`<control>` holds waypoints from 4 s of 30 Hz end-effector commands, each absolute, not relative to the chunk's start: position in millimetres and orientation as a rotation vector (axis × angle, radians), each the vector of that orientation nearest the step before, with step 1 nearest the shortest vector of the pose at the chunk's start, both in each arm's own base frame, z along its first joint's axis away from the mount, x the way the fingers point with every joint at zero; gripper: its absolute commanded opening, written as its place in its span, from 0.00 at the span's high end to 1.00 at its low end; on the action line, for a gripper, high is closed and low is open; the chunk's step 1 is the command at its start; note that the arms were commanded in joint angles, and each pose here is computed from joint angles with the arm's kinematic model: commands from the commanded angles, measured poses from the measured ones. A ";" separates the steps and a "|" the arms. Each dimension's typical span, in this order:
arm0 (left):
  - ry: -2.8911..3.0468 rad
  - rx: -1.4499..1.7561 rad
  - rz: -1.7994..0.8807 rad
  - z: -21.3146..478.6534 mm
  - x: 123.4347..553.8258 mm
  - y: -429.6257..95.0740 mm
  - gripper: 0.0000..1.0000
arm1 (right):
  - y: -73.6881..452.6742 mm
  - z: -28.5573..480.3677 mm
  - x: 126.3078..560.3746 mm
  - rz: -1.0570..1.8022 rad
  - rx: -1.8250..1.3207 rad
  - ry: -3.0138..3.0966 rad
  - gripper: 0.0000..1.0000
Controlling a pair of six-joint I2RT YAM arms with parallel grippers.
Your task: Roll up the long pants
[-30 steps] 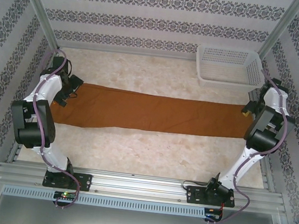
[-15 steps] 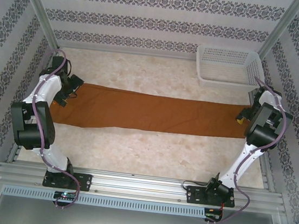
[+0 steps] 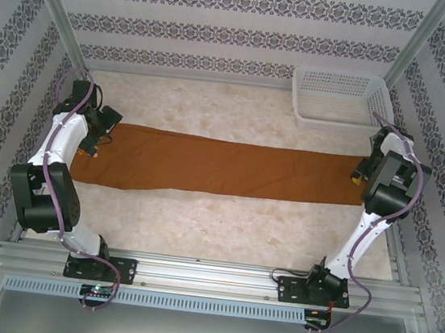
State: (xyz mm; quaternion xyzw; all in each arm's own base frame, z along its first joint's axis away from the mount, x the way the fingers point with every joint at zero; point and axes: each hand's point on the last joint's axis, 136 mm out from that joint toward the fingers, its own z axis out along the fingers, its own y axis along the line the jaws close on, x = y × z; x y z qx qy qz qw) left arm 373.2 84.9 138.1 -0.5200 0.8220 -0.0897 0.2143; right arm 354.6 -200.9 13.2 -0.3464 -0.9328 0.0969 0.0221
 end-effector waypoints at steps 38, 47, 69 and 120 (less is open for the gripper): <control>2.225 -1.455 -0.353 167.8 379.3 78.6 0.00 | -144.0 30.8 329.5 0.021 -1.064 -2.875 1.00; 2.198 -1.428 -0.366 186.4 373.8 77.1 0.00 | -176.4 178.8 344.9 0.069 -1.300 -3.148 1.00; 2.190 -1.390 -0.378 207.8 359.7 72.2 0.00 | -17.4 356.2 379.4 -0.483 -1.090 -3.664 1.00; 2.113 -1.342 -0.383 241.5 332.9 69.6 0.00 | 576.6 178.2 351.8 -1.569 -0.107 -2.817 1.00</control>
